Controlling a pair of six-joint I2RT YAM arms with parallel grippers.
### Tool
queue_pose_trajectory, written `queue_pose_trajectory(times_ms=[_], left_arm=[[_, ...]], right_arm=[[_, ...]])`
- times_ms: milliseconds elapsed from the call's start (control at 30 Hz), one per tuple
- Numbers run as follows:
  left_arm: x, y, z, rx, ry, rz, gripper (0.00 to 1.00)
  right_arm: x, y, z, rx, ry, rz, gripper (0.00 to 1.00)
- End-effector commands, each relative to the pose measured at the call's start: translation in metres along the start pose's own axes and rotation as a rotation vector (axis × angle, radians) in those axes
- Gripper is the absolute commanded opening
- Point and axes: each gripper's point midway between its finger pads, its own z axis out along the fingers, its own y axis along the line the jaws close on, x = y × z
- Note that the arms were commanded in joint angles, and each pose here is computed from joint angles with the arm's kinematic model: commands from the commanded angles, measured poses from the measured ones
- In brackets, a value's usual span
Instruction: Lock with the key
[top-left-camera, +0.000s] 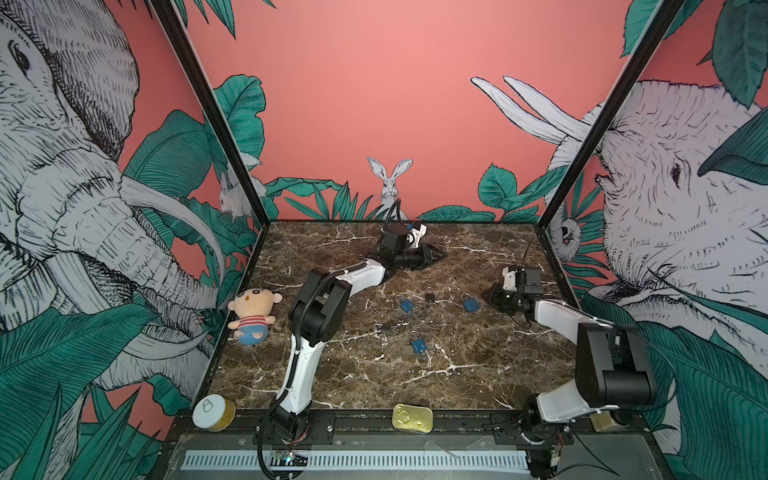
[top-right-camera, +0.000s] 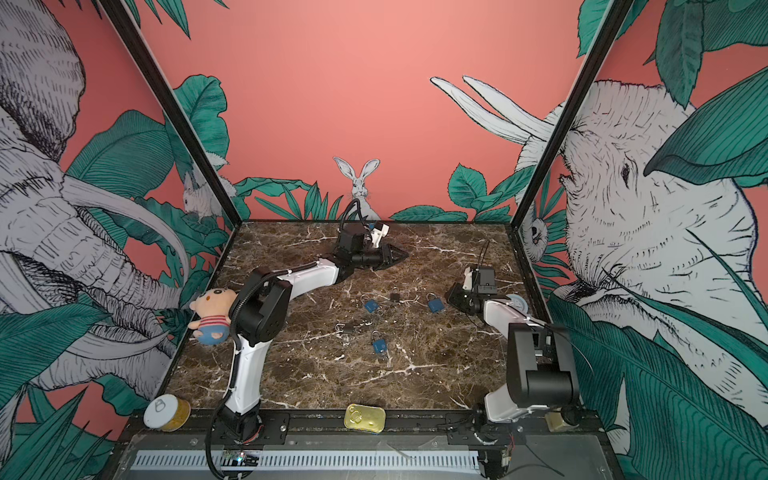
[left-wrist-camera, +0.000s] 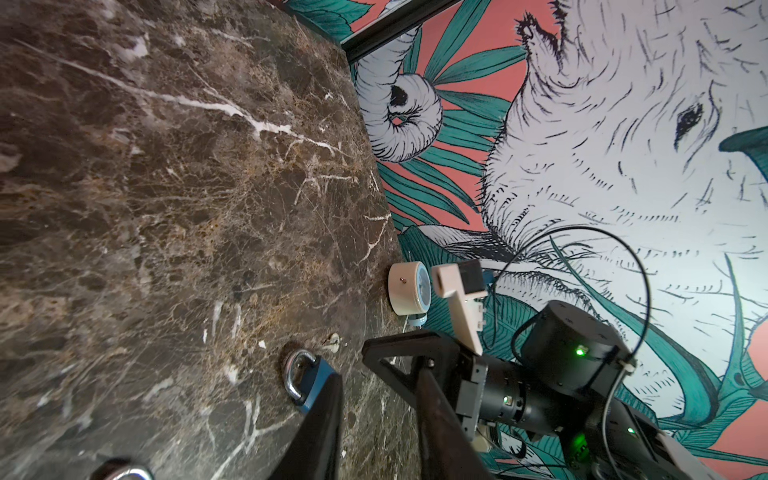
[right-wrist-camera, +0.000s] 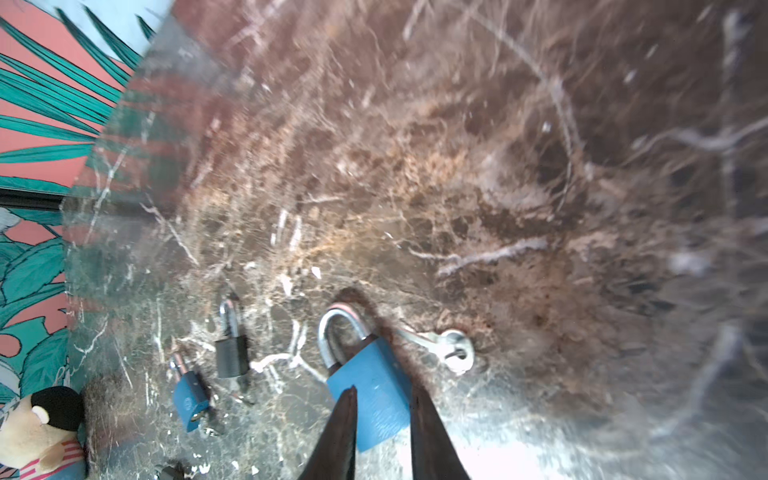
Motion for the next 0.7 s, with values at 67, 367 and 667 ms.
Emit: queue_pose_trajectory(times_ms=[67,367,667], left_arm=[[-0.022,-0.045,-0.04,0.027,-0.101,0.104,0.33],[-0.009,-0.02,-0.098,-0.21,-0.151,0.148,0.33],[0.024,-0.001,-0.162,-0.502,-0.137,0.251,0.33]], right_arm=[[-0.005,0.02,-0.027,0.023,-0.037,-0.076,0.24],[0.01,0.061,-0.061,0.024,-0.091,-0.178,0.24],[0.039,0.111,-0.06,0.001,-0.053,-0.305,0.25]])
